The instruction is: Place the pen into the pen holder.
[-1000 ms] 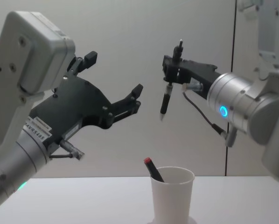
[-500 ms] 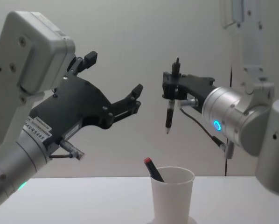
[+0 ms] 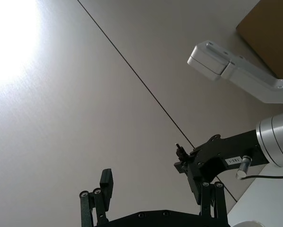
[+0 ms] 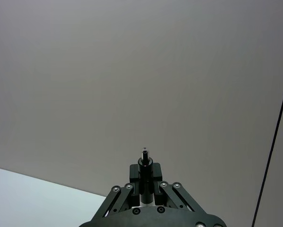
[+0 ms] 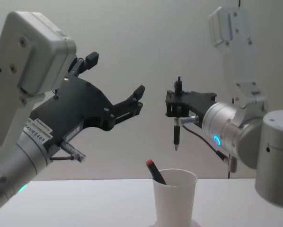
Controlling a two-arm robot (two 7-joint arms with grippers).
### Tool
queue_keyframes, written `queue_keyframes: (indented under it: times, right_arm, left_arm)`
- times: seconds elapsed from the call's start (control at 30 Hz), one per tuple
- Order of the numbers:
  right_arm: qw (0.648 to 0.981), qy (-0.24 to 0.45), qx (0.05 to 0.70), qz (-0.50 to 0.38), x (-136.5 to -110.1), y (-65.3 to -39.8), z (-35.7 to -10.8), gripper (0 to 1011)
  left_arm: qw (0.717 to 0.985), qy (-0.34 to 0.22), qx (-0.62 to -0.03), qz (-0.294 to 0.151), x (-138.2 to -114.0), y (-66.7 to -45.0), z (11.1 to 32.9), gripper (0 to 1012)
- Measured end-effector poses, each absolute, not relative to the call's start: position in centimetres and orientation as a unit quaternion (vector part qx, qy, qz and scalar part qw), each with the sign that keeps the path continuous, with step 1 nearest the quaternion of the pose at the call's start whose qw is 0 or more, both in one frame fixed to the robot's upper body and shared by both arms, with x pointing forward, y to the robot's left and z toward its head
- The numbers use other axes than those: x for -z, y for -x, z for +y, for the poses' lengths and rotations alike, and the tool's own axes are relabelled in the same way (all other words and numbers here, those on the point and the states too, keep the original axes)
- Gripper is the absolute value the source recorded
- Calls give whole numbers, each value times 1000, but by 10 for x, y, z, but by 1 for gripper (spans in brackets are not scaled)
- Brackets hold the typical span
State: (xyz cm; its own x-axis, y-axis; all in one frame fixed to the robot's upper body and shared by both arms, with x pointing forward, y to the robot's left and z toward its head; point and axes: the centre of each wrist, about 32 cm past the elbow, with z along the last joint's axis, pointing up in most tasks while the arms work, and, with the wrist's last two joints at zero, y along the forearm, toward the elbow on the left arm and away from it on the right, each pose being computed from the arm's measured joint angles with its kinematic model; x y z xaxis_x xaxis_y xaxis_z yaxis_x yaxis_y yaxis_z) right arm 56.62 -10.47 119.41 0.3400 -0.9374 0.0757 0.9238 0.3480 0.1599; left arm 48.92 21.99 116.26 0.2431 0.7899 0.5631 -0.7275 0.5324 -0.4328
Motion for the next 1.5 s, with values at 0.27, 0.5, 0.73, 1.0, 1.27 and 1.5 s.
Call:
queue_keyframes:
  times: [0.27,0.5,0.73,1.0,1.27,1.5]
  right_arm:
    - [815,-24,574,-71,-1191,-570,-103,147]
    - [815,-13,575,-65,-1191,-573,-101,148]
    - [816,-4,575,-60,-1191,-574,-100,305]
    - [817,-2,574,-55,-1192,-575,-99,560]
    - [817,-4,575,-51,-1195,-576,-100,796]
    - [817,-6,575,-50,-1197,-576,-100,982]
  left_arm:
    - [787,41,-482,-382,-1163,-489,220,1003]
    - [787,41,-482,-382,-1163,-489,220,1003]
    - [787,41,-482,-382,-1163,-489,220,1003]
    - [787,41,-482,-382,-1163,-489,220,1003]
    - [787,41,-482,-382,-1163,-489,220,1003]
    - [787,41,-482,-382,-1163,-489,220,1003]
